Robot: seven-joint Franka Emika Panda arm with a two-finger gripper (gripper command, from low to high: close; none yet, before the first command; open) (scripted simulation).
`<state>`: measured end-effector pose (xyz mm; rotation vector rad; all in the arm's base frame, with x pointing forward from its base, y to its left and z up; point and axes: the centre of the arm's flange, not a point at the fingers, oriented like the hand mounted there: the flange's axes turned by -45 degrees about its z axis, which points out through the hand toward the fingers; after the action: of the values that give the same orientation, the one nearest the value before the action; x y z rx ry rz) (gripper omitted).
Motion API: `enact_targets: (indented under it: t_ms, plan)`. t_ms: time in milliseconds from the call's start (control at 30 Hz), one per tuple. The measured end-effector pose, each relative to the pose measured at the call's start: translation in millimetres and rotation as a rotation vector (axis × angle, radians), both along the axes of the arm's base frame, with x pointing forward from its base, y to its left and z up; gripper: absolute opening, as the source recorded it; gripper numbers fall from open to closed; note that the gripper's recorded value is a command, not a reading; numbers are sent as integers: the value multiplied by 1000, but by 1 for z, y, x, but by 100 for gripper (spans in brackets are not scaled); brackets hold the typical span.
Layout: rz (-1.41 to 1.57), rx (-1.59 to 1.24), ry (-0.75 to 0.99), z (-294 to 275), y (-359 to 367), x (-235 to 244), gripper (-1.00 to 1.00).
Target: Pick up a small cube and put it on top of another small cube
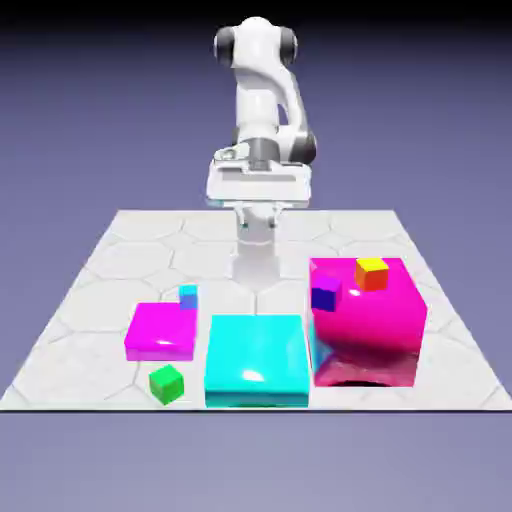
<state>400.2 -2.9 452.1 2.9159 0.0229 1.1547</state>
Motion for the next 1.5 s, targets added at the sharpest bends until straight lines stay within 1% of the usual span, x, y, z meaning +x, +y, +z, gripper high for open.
enact_targets:
  t_ms: [300, 533, 700, 900, 933, 1033, 1067, 1133, 1267, 1367, 1500]
  plan:
    - [-253, 147, 313, -63, -65, 70, 0]
    - [-463, 255, 547, -129, -125, 106, 0]
    - [-608, 326, 711, -185, -164, 120, 0]
    - [-785, 405, 902, -257, -213, 123, 0]
    - [-785, 405, 902, -257, -213, 123, 0]
    - [-785, 406, 902, -313, -207, 118, 0]
    - [-785, 405, 902, -326, -205, 116, -100]
    - [-785, 406, 902, -326, -205, 116, -100]
    - [-763, 403, 905, -251, -204, 127, -100]
    - [-557, 339, 935, -193, -121, 154, -100]
    - [-299, 219, 961, -113, -10, 159, -100]
